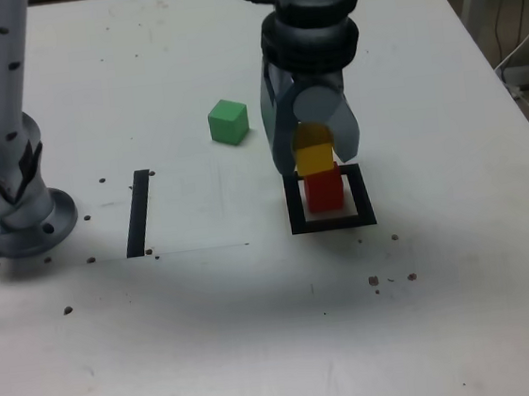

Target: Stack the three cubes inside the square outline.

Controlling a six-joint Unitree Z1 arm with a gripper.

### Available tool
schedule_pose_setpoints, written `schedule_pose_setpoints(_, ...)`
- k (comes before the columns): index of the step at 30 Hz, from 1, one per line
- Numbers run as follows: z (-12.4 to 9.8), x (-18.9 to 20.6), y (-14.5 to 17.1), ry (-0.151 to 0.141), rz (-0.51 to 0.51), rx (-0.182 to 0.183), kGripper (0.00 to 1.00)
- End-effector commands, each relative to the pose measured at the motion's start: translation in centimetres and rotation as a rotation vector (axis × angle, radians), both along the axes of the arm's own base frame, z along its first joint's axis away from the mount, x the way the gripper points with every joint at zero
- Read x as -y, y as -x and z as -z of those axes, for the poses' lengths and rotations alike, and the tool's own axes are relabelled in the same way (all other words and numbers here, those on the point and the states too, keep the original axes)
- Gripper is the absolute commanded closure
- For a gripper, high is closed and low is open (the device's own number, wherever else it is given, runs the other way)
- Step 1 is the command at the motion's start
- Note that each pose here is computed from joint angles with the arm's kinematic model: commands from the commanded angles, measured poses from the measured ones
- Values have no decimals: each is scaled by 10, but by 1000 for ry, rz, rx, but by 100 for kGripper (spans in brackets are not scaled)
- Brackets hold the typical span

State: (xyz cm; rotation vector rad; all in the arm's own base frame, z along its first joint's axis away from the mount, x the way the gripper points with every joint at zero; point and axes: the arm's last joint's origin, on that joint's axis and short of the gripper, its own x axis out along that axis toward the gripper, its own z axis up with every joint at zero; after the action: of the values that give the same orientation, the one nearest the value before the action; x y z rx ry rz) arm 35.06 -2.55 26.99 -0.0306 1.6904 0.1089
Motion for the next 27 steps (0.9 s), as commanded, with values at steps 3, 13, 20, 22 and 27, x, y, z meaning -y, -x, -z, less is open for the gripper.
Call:
schedule_pose_setpoints(3, 2, 1, -7, 7, 1, 7, 83)
schedule_pose_setpoints(13, 10, 2, -10, 10, -6, -6, 81)
schedule_pose_setpoints(20, 13, 1, -11, 9, -9, -8, 76)
schedule_pose_setpoints(22, 15, 1, -12, 11, -10, -11, 73)
schedule_pose_setpoints(27, 17, -1, -12, 16, -12, -17, 68)
